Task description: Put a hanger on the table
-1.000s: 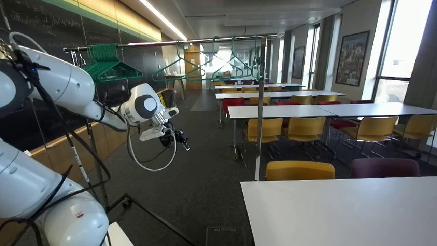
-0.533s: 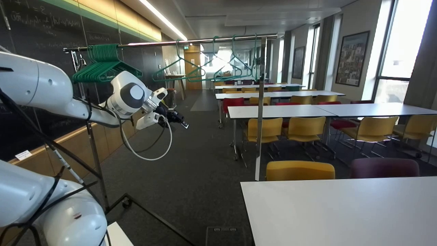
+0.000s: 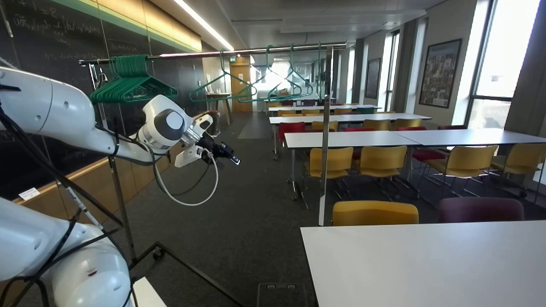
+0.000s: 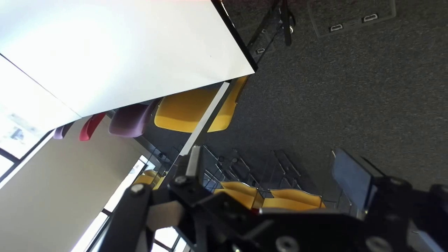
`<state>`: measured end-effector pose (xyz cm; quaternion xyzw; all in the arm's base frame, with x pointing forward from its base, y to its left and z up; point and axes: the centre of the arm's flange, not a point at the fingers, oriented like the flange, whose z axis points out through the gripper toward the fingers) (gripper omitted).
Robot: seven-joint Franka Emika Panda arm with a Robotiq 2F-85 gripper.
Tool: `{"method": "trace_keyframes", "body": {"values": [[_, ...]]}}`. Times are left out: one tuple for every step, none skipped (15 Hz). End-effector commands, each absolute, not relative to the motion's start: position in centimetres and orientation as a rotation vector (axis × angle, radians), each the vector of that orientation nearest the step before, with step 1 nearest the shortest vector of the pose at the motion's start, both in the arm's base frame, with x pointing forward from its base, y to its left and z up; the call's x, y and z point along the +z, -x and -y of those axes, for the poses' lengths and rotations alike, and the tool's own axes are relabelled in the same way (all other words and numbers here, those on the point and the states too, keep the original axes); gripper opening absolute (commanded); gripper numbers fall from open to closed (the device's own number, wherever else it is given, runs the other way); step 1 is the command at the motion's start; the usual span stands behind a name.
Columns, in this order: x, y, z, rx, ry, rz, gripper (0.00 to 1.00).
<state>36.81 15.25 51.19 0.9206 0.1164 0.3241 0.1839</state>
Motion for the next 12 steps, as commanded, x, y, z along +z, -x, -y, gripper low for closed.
{"method": "trace_keyframes", "body": {"values": [[51.5, -37.1, -15.3, 0.945, -2.6, -0.332, 1.0], [51.9, -37.6, -15.4, 0.967, -2.605, -0.332, 1.0], [52.7, -38.4, -15.4, 1.043, -2.587, -0.321, 1.0], [53.5, -39.1, -15.5, 1.121, -2.563, -0.322, 1.0], [54.7, -40.1, -15.4, 1.21, -2.512, -0.321, 1.0], [56.0, -41.0, -15.3, 1.278, -2.483, -0.321, 1.0], [57.1, -41.9, -15.1, 1.349, -2.444, -0.318, 1.0], [58.5, -42.7, -15.0, 1.418, -2.409, -0.306, 1.0], [59.7, -43.5, -14.9, 1.484, -2.369, -0.296, 1.0], [60.7, -44.0, -14.8, 1.55, -2.333, -0.284, 1.0], [61.8, -44.5, -15.0, 1.615, -2.289, -0.275, 1.0], [62.6, -44.9, -15.2, 1.675, -2.247, -0.267, 1.0]]}}
